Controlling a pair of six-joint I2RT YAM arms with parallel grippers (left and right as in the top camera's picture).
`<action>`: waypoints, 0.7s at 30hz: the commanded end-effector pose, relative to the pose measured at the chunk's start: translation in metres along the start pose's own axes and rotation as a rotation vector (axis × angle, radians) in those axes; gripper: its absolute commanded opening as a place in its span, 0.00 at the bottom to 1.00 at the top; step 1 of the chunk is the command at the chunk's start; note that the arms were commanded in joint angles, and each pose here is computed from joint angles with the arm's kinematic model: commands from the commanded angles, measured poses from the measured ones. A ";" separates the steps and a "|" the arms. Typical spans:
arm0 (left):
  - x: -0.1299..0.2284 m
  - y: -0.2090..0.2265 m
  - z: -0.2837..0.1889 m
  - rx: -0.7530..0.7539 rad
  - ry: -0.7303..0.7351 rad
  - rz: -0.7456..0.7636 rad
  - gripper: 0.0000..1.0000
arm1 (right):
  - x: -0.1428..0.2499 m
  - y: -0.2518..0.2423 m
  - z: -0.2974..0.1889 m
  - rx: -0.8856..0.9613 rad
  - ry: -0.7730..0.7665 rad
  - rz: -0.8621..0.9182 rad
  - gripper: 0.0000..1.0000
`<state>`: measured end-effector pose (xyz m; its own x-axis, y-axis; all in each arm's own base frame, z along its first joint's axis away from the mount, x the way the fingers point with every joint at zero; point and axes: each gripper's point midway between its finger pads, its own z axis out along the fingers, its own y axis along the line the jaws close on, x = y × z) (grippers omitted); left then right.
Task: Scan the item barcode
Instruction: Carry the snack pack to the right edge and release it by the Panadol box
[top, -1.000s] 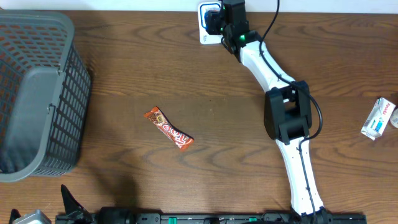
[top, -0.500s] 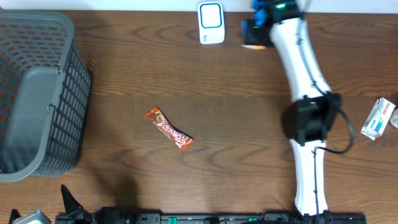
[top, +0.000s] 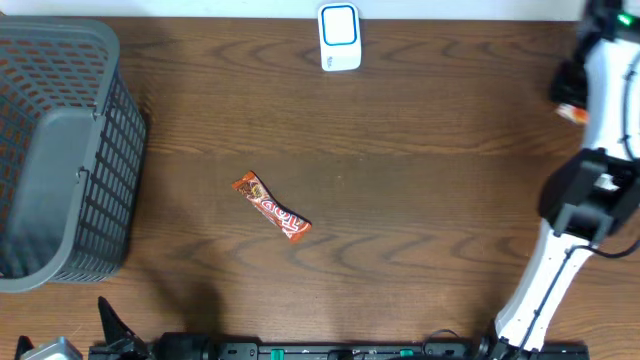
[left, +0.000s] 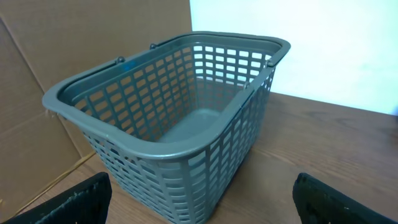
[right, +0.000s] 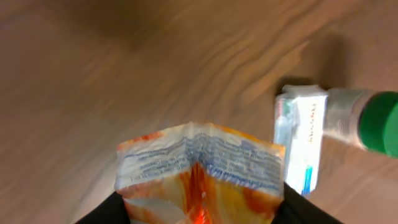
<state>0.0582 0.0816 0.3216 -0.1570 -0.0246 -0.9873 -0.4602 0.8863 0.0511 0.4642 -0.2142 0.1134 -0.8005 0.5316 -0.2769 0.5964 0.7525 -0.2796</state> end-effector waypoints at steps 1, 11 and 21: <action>0.000 0.002 -0.001 -0.006 -0.005 0.014 0.93 | 0.010 -0.043 0.047 0.028 0.075 0.100 0.44; 0.000 0.002 -0.001 -0.006 -0.005 0.014 0.93 | 0.046 -0.082 0.110 0.054 0.188 0.181 0.71; 0.000 0.002 -0.001 -0.006 -0.005 0.014 0.93 | -0.012 -0.034 -0.016 -0.205 -0.021 0.157 0.99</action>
<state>0.0582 0.0816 0.3215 -0.1573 -0.0245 -0.9872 -0.4602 0.8863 0.0513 0.4176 -0.2712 0.0654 -0.7002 0.6905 -0.1814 0.7139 0.6760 -0.1826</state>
